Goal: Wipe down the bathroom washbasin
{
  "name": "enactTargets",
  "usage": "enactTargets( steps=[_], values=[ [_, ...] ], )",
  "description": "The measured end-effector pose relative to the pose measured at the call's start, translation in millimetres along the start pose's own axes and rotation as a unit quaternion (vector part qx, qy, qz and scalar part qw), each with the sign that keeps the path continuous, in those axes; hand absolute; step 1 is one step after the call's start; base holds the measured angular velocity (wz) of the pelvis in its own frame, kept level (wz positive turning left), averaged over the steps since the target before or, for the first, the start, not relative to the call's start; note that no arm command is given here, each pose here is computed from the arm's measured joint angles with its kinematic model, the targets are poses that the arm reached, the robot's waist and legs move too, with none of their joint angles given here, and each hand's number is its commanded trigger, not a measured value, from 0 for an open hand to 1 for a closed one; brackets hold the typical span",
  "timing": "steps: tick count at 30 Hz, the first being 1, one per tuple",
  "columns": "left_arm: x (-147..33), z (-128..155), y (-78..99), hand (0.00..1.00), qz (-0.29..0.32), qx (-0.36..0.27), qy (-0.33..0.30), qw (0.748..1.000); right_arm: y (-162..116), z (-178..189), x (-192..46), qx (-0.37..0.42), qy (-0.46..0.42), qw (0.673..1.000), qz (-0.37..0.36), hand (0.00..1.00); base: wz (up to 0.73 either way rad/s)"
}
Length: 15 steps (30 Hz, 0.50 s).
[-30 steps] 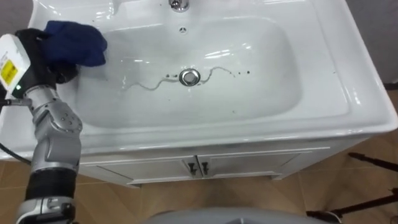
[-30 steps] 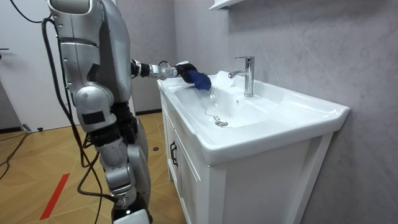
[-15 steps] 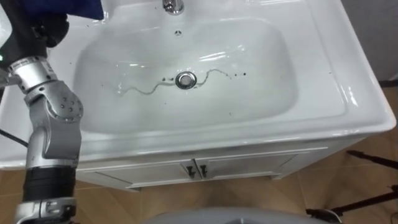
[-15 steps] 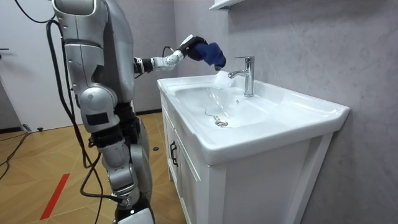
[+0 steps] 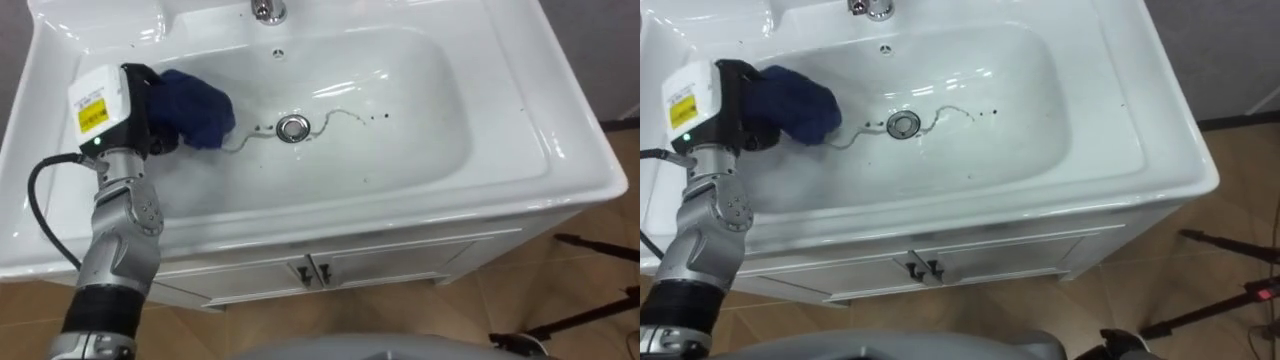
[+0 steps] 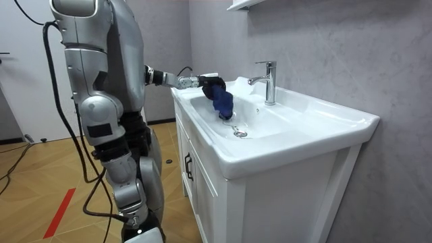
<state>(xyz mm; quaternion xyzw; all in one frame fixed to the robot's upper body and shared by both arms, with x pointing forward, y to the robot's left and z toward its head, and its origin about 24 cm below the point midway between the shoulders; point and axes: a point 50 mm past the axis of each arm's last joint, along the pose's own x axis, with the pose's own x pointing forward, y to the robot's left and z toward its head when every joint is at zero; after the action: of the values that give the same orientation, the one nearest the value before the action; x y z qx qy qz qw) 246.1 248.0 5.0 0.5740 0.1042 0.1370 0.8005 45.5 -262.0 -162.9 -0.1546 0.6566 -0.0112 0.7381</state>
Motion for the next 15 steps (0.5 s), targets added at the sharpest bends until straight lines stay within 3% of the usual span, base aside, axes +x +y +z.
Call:
enactTargets(
  steps=[15],
  values=[
    [-0.7,-4.8,-8.2,1.0,-0.077,0.033,0.014,0.996,-5.1,2.0,-0.4,0.001,-0.005,1.0,-0.007,0.0,-0.02]
  ],
)
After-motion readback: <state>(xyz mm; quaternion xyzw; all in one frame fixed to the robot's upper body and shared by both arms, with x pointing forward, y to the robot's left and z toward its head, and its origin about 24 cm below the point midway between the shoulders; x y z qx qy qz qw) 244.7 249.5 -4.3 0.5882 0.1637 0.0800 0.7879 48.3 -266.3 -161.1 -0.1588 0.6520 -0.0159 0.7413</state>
